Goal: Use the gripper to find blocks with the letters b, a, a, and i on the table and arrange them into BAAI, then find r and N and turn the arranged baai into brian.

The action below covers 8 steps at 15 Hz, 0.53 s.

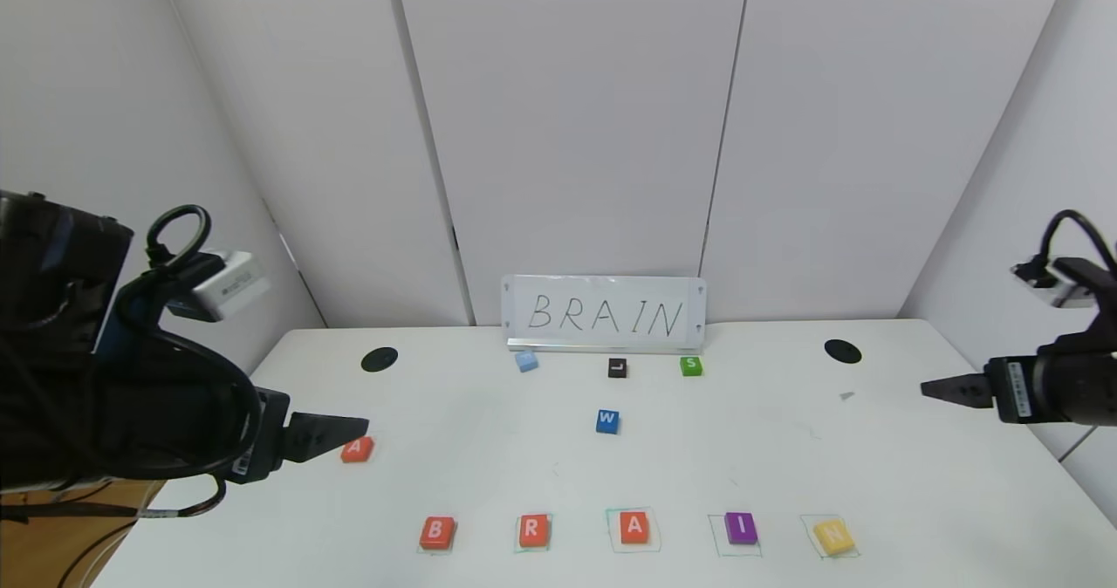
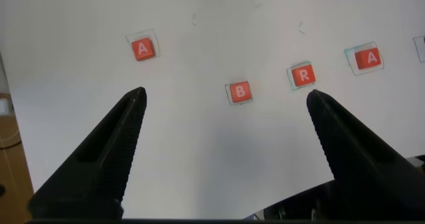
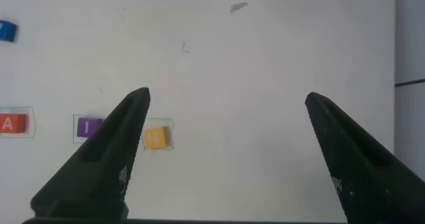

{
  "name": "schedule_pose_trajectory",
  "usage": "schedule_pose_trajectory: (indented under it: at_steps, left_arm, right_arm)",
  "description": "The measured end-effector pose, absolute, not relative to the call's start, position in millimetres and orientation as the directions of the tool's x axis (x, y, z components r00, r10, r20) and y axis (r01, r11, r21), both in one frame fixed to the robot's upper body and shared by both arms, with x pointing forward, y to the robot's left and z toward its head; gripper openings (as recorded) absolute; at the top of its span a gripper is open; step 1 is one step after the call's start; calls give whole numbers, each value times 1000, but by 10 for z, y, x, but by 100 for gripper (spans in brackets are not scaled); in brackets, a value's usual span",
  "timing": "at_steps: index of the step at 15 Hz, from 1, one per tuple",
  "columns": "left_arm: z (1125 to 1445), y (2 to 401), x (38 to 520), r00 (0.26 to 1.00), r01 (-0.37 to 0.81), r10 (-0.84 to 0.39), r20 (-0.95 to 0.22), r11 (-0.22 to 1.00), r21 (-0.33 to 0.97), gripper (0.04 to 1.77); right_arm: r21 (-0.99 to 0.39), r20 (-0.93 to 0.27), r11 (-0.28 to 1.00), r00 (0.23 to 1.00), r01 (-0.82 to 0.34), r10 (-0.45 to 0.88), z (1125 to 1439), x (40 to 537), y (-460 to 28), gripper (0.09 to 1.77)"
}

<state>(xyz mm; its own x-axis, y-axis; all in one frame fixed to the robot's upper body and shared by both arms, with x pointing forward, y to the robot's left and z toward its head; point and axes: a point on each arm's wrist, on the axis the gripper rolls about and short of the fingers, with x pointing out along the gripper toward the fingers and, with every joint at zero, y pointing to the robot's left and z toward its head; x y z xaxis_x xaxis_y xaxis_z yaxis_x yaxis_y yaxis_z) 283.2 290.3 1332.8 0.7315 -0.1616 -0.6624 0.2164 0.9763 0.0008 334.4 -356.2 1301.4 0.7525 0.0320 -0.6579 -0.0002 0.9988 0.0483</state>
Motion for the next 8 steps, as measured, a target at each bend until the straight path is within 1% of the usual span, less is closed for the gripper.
schedule_pose_trajectory:
  at_steps: [2, 3, 5, 8]
  left_arm:
    - [13394, 3016, 2673, 770, 167, -125, -626, 986, 8, 172]
    - [13427, 3062, 2577, 788, 149, -113, -605, 989, 10, 172]
    - [13506, 3150, 2329, 832, 116, -91, -548, 993, 11, 172]
    - [13648, 3239, 1848, 902, 91, -76, -425, 996, 14, 172]
  right_arm:
    - [31, -574, 998, 818, 53, -26, 13194, 3065, -3706, 169]
    - [31, -535, 998, 844, 60, -34, 13277, 2923, -3737, 169]
    - [41, -431, 999, 902, 34, -13, 13465, 2557, -3730, 170]
    - [32, -298, 998, 953, -48, 56, 13664, 1873, -3556, 170]
